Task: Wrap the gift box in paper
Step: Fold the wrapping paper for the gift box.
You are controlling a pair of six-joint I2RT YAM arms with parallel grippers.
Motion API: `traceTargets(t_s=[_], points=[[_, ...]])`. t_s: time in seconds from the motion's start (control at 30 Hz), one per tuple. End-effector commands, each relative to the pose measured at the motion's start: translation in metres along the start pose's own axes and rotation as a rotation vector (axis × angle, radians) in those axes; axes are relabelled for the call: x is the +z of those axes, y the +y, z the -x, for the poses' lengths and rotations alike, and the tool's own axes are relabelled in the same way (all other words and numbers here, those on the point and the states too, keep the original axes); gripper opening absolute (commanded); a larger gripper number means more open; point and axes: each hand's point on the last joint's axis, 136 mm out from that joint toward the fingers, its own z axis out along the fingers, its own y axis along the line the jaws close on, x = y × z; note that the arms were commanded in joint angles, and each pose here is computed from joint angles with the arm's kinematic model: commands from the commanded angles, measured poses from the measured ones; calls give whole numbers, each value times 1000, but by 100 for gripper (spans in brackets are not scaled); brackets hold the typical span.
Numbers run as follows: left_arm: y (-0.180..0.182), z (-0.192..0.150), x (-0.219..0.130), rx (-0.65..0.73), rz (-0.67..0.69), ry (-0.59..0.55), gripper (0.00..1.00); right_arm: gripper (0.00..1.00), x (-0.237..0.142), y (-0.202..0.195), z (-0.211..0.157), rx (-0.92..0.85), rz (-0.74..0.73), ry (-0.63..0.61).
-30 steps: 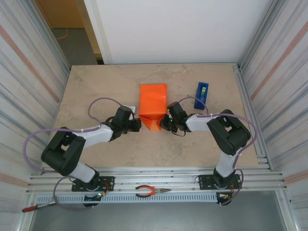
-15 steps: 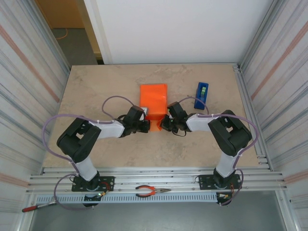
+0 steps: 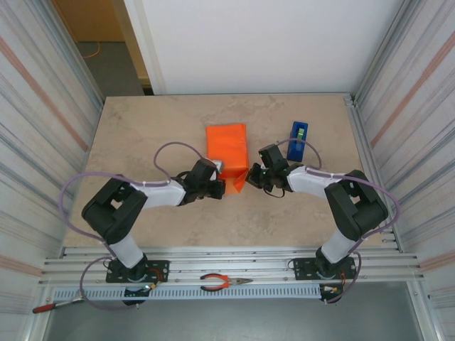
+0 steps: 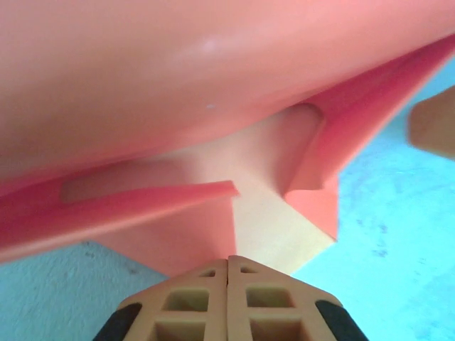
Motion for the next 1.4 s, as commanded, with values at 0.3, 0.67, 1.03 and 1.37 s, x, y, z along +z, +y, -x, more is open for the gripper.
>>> traceTargets(t_s=[0.3,0.67,1.03,1.37], points=[[46,21,-52,-162,92,-101,3,0,17,10,-8,-40,-8,48],[61,10,-53,-178,126,-77,2,0,41,18,-3,-41,-14,64],[58,10,-48,-182,104,-70,5,0,32,12,-13,-37,-17,63],[45,17,-30,-148,60,-48,0,0,15,17,-10,-53,-12,31]])
